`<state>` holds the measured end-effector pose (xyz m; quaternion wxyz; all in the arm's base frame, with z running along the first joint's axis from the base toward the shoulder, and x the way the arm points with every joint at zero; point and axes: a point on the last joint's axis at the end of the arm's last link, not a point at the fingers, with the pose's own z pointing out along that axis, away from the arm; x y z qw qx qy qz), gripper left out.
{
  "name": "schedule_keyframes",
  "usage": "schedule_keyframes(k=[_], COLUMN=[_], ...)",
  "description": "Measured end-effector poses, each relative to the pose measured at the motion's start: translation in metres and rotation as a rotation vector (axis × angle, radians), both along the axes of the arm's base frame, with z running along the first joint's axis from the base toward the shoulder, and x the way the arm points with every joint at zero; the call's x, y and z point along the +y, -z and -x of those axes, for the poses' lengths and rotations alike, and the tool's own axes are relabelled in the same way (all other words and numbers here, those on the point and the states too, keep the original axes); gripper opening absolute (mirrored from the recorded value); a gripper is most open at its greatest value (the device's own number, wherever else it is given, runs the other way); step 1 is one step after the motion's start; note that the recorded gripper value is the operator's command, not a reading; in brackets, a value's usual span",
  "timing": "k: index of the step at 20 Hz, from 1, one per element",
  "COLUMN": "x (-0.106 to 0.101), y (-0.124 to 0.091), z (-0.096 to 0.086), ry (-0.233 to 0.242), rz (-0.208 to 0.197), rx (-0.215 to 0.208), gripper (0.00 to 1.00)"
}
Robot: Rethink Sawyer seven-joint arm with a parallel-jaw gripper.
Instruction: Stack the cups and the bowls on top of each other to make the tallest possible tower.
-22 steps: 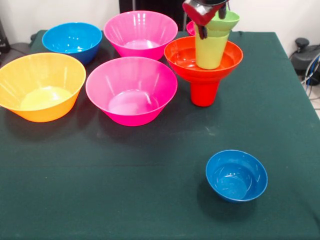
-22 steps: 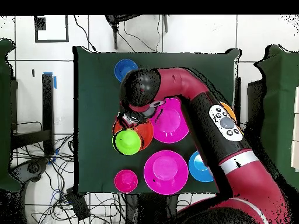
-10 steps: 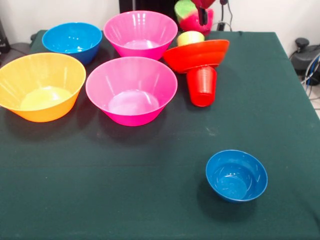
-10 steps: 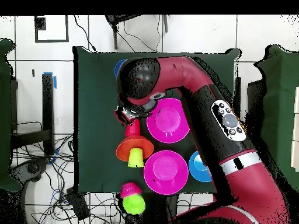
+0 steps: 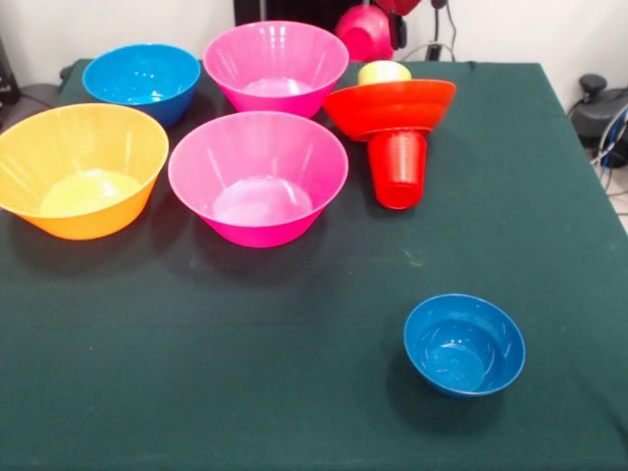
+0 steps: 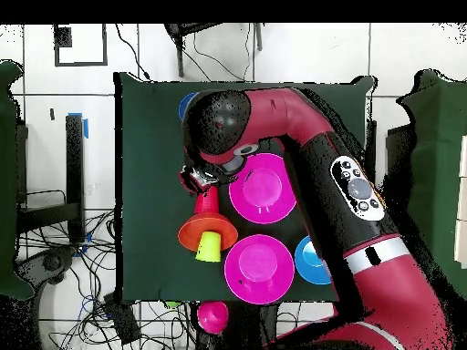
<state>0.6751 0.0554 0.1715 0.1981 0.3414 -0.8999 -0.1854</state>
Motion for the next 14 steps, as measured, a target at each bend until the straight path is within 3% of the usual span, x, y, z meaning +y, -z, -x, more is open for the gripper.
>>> schedule_keyframes(k=[8, 14], x=[-0.019, -0.030], y=[0.006, 0.026], z=[-0.009, -0.039], ry=[0.037, 0.074], rz=[-0.018, -0.003], rx=[-0.013, -0.082], gripper=[1.00, 1.00])
